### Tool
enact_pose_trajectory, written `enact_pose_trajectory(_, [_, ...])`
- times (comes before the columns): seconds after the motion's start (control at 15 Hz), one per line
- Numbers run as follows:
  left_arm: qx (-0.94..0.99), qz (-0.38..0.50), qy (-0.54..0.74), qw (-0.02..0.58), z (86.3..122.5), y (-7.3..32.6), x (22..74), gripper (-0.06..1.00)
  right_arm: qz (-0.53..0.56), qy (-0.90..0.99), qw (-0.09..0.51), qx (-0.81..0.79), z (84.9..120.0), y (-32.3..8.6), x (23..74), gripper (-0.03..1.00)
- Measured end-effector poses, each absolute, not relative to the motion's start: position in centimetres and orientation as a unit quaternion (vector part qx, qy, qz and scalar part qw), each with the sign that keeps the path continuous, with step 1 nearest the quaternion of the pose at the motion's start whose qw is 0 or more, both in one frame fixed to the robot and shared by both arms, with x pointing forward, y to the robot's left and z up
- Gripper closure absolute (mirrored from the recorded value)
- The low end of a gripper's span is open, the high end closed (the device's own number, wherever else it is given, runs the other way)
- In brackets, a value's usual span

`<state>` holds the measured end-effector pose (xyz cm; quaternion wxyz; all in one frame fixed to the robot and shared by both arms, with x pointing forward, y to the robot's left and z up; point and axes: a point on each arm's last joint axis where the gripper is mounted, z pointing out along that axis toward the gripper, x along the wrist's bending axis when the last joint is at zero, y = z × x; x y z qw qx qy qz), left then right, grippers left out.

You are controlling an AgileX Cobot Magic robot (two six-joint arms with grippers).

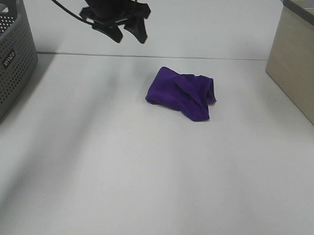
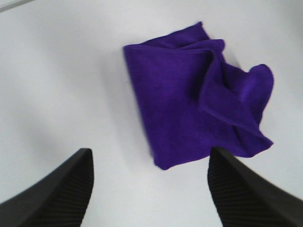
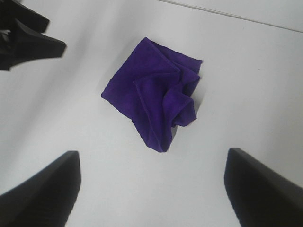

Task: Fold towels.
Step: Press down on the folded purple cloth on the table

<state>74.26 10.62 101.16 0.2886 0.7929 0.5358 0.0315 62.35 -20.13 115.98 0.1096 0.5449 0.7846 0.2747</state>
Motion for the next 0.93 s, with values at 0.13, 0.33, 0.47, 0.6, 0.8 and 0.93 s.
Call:
enact_pose_trajectory(0.13, [0.775,0.104,0.565,0.263,104.3,14.0,74.4,0.31,0.276,0.790,0.091,0.540,114.8,-19.6,63.1,0.17])
enact_pose_trajectory(0.33, [0.740,0.196,0.596,0.243,108.6,19.2,74.3,0.31,0.283,0.826,0.045,0.485,111.8,-16.3,64.3,0.17])
enact_pose_trajectory(0.47, [0.716,0.217,0.620,0.235,109.6,23.1,74.7,0.31,0.243,0.819,0.032,0.519,106.6,-14.5,66.5,0.16])
enact_pose_trajectory(0.6, [0.700,0.221,0.639,0.232,109.6,25.6,75.0,0.31,0.230,0.797,0.039,0.558,102.9,-13.8,68.3,0.11])
enact_pose_trajectory(0.8, [0.686,0.218,0.654,0.235,109.6,27.6,75.1,0.31,0.235,0.745,0.038,0.623,99.4,-12.8,69.9,0.08])
enact_pose_trajectory(0.93, [0.685,0.218,0.654,0.235,109.6,27.7,75.1,0.31,0.224,0.736,0.036,0.638,97.8,-12.8,70.3,0.07])
